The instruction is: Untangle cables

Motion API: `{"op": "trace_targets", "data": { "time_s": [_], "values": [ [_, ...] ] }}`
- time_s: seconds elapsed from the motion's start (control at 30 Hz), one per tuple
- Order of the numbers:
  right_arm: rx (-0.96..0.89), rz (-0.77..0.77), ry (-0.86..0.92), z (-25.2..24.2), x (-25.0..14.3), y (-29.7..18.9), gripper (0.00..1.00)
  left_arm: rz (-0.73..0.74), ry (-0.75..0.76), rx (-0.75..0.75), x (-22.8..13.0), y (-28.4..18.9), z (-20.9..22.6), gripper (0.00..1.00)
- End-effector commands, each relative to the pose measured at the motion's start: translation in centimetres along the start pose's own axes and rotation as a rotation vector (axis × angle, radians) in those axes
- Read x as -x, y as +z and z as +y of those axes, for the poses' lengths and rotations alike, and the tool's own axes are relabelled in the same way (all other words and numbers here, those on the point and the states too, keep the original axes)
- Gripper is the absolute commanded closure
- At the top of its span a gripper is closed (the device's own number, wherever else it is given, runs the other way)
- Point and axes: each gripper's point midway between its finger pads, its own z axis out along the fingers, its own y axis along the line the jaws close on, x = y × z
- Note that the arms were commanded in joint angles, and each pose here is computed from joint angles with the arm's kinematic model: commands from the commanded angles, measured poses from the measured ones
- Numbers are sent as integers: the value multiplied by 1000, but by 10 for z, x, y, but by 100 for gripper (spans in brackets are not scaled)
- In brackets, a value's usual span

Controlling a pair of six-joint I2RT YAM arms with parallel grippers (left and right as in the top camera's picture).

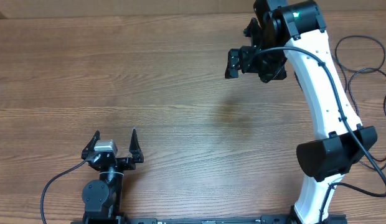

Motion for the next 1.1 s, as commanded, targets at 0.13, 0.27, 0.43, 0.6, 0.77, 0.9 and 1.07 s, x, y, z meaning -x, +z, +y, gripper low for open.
{"op": "trace_targets", "data": {
  "time_s": [0.13,0.27,0.43,0.6,0.77,0.9,1.07],
  "values": [
    [-2,-44,-5,-3,-3,-17,0,-11,18,23,1,0,4,0],
    [-35,-115,-18,-6,-7,-41,0,-11,18,22,1,0,4,0],
    [-52,-220,-38,-6,-19,-79,0,-11,18,22,1,0,4,1],
    [-71,-276,-44,-11,-43,-103,0,-11,18,23,1,0,4,0],
    [-144,-204,-19,-36,-95,-90,0,-11,18,23,1,0,4,0],
    [-174,-154,-6,-52,-130,-66,0,-11,18,23,1,0,4,0],
    [-148,-272,-14,-59,-138,-51,0,-11,18,23,1,0,4,0]
  ]
}}
